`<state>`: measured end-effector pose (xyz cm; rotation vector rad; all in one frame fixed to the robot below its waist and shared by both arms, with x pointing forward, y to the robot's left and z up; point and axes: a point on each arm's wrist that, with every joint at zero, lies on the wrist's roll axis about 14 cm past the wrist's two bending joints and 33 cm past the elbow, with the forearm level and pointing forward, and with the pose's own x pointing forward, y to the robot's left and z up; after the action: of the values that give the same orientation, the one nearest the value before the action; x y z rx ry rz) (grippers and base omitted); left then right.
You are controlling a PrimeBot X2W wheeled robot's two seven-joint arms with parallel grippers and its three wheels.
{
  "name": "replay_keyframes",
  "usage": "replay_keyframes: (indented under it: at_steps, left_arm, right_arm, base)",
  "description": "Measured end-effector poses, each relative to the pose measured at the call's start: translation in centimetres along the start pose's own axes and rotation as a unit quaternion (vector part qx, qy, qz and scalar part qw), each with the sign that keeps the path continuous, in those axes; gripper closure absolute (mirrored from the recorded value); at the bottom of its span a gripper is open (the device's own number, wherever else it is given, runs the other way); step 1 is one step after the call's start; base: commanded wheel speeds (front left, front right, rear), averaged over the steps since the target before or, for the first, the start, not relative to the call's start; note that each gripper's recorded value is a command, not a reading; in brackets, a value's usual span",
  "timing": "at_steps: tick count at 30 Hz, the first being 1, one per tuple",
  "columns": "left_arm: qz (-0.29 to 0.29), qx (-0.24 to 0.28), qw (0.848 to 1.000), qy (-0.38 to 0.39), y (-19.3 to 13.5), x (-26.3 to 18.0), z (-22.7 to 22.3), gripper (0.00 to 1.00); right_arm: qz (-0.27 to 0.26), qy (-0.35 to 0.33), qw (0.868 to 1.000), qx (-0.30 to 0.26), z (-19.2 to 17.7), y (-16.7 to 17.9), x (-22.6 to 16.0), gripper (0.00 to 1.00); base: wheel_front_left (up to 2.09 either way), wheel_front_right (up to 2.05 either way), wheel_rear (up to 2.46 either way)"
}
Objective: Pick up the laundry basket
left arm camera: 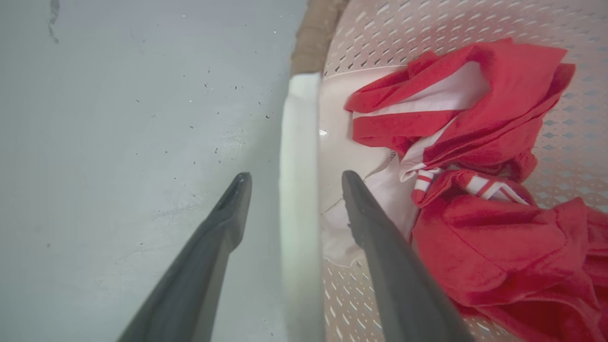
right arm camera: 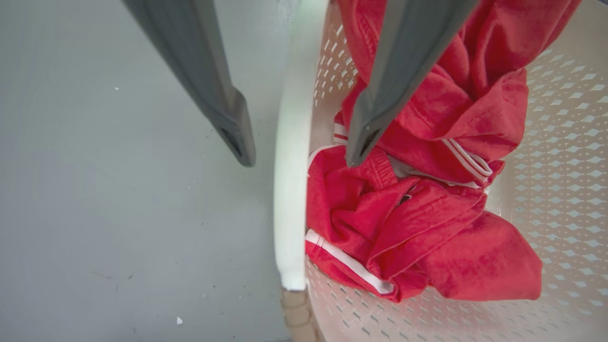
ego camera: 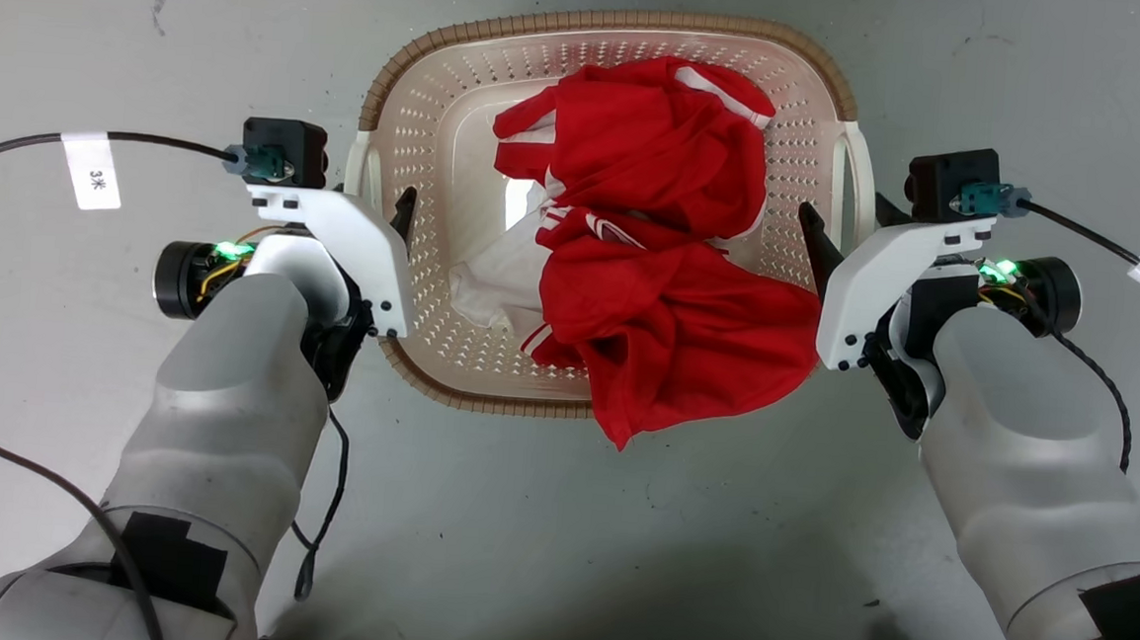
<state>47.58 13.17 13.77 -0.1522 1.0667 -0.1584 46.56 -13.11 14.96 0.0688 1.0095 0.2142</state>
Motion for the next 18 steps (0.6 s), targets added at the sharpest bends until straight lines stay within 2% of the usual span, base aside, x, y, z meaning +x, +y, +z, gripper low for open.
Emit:
replay_keyframes:
  at_steps: [1,10,18]
  left_arm:
    - [-0.005,0.0,1.0,0.01,-0.4,-0.1,-0.3,1.0]
    - [-0.016,-0.005,1.0,0.021,-1.3,-1.0,-0.7,1.0]
    - [-0.021,-0.01,0.999,0.038,-2.0,-4.1,-1.1,1.0]
  right_arm:
    - [0.003,0.013,1.0,0.002,-0.2,0.3,0.1,1.0]
    - [0.014,0.032,0.999,-0.004,-0.5,1.0,-0.6,1.0]
    - [0.018,0.06,0.998,0.008,-1.3,1.9,-3.6,1.0]
  base:
    - [0.0,0.0,0.0]
    - [0.0,0.0,0.0]
    - [0.0,0.0,0.0]
